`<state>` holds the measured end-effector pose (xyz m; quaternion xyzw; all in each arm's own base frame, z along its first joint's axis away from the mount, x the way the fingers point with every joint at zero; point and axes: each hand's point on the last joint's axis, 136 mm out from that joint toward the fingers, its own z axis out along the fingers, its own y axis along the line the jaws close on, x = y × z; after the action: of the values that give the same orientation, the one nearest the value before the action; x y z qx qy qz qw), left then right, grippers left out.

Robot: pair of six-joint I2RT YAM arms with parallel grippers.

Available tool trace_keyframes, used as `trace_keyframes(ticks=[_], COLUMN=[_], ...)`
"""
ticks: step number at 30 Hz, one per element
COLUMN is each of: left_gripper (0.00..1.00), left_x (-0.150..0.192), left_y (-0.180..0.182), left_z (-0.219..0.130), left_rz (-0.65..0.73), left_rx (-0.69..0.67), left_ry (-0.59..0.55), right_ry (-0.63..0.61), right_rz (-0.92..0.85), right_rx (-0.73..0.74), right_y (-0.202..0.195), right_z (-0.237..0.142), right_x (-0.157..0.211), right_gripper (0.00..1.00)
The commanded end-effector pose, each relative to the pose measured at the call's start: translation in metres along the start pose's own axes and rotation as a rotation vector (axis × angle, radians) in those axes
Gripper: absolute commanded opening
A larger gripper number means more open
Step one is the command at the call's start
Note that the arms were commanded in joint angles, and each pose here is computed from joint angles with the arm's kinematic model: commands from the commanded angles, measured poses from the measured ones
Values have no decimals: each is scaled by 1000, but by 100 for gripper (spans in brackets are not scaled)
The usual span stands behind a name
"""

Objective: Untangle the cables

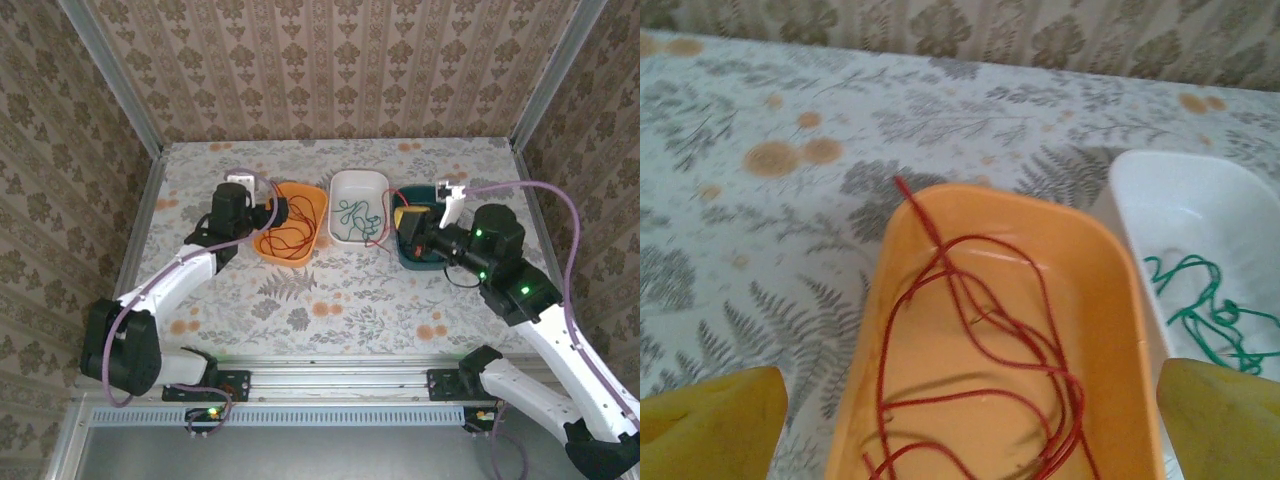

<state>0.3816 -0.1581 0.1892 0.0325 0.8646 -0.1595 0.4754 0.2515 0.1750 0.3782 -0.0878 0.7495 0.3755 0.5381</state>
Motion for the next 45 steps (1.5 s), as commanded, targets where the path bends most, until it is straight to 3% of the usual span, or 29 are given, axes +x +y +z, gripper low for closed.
trace_keyframes(ticks=[1, 5, 9, 15, 20, 27, 34, 45], left_gripper=[96, 96, 96, 96, 96, 96, 96, 95], left_x=[5, 23, 34, 27, 22, 15, 16, 24], left_y=[28, 60, 94, 110, 112, 107, 103, 93], left_z=[-10, -26, -55, -88, -99, -101, -95, -85], left_rz=[-99, -162, -212, -200, -211, -193, -194, -203], left_rx=[-144, -301, -482, -554, -540, -515, -484, -414], left_ry=[-27, -37, -62, -115, -138, -138, -127, -94], right_ry=[-73, -123, -124, -35, 91, 371, 644, 775], right_rz=[-36, -30, 6, 2, -20, -14, 13, 63], right_rx=[-165, -263, -265, -278, -219, -49, 115, 195], right_y=[41, 60, 56, 47, 21, -24, -56, -85], right_z=[3, 27, 71, 159, 226, 285, 297, 317], right_x=[-38, -66, -82, -70, -26, 87, 180, 231], right_gripper=[0, 0, 0, 0, 0, 0, 0, 0])
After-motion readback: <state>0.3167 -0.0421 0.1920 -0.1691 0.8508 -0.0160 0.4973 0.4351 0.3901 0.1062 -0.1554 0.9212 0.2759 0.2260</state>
